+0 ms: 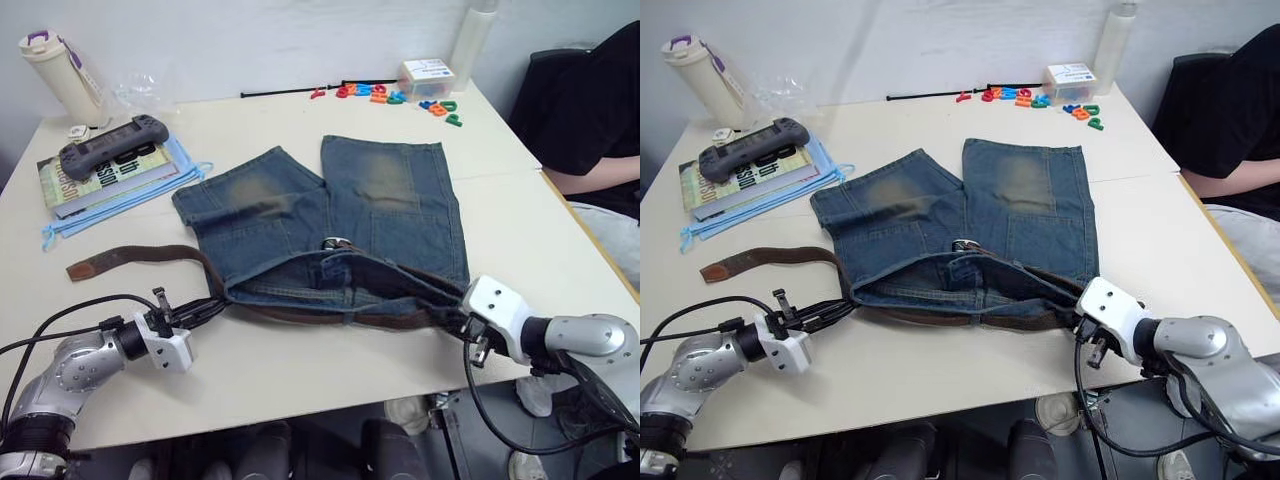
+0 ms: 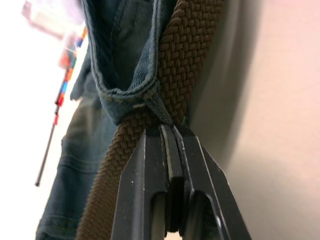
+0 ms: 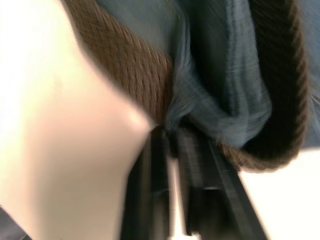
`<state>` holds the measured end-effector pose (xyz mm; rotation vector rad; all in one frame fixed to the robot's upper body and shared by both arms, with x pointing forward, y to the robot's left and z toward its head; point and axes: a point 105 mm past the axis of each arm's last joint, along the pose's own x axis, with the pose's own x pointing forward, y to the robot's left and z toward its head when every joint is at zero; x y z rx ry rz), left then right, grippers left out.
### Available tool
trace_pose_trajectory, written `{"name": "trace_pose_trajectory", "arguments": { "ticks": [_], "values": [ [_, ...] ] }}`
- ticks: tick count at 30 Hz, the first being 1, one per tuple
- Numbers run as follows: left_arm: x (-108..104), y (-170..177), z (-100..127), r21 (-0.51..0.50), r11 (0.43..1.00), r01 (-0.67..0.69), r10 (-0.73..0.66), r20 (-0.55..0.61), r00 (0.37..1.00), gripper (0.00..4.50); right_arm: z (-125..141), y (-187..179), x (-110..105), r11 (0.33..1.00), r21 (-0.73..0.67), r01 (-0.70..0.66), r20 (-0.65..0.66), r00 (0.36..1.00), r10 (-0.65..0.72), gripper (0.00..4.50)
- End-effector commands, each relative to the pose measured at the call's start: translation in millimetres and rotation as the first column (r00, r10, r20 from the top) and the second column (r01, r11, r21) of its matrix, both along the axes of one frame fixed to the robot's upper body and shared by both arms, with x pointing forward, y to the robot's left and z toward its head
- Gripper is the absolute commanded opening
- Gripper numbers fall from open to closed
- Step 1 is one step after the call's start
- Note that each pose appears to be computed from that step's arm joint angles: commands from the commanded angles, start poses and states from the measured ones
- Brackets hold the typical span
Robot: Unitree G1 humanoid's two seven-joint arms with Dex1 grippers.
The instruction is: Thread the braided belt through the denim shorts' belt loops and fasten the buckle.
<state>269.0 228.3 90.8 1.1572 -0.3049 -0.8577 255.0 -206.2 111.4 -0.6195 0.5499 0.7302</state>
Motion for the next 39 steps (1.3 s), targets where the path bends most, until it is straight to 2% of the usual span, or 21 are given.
{"name": "trace_pose_trajectory", "arguments": {
  "ticks": [1,4,6,12,15,17,18,20,23,26,29,35,38,39],
  "values": [
    [-11.3,2.2,-16.0,0.032,0.999,0.009,-0.005,-0.113,0.994,1.41,8.9,-11.4,3.7,0.998,-0.035,0.043,0.042,0.998,-0.042,2.40],
    [-15.5,8.6,-9.1,0.052,0.999,0.016,-0.010,-0.115,0.993,2.74,14.6,-21.0,3.1,0.995,-0.054,0.079,0.052,0.996,-0.076,3.86],
    [-21.1,14.6,-3.2,0.051,0.998,0.021,-0.013,-0.136,0.991,3.48,21.8,-25.1,2.4,0.994,-0.048,0.096,0.061,0.994,-0.093,4.50],
    [-38.6,21.7,10.6,0.012,0.999,0.038,-0.034,-0.258,0.966,3.48,47.9,-32.1,2.3,0.990,0.021,0.139,0.096,0.985,-0.141,4.50],
    [-31.4,7.0,44.9,-0.212,0.977,-0.028,-0.052,-0.366,0.929,3.48,96.7,-17.4,20.8,0.949,0.283,0.137,0.213,0.956,-0.201,4.50],
    [-23.6,-0.7,61.6,-0.340,0.936,-0.089,-0.071,-0.431,0.900,3.48,116.8,-12.4,32.0,0.903,0.407,0.138,0.250,0.934,-0.255,4.50],
    [-21.5,-3.2,66.5,-0.378,0.920,-0.109,-0.081,-0.453,0.888,3.48,121.1,-10.8,34.7,0.890,0.435,0.140,0.253,0.929,-0.270,4.50],
    [-18.0,-9.6,74.8,-0.492,0.852,-0.179,-0.136,-0.538,0.832,3.48,126.8,-5.9,41.0,0.864,0.484,0.136,0.259,0.921,-0.290,4.50],
    [-12.2,-15.9,80.7,-0.558,0.787,-0.264,-0.177,-0.613,0.770,3.48,127.4,1.0,46.5,0.857,0.499,0.128,0.264,0.920,-0.291,4.50],
    [12.7,-15.9,97.0,-0.673,0.642,-0.367,-0.185,-0.601,0.778,3.48,118.1,8.3,56.8,0.864,0.483,0.141,0.263,0.918,-0.297,4.50],
    [26.7,-21.0,107.1,-0.722,0.572,-0.390,-0.201,-0.584,0.786,3.48,107.7,9.9,67.0,0.866,0.468,0.179,0.261,0.907,-0.329,4.50],
    [35.6,-49.4,98.0,-0.687,0.630,-0.362,-0.201,-0.595,0.778,3.48,80.1,-3.8,80.4,0.878,0.384,0.284,0.237,0.889,-0.391,4.50],
    [50.5,-65.8,89.5,-0.676,0.629,-0.383,-0.215,-0.625,0.751,3.48,72.7,2.9,93.0,0.868,0.393,0.302,0.224,0.884,-0.409,4.50],
    [56.1,-73.0,84.3,-0.660,0.649,-0.378,-0.212,-0.635,0.743,3.48,68.8,4.6,96.6,0.872,0.383,0.305,0.225,0.885,-0.408,4.50]
  ]
}}
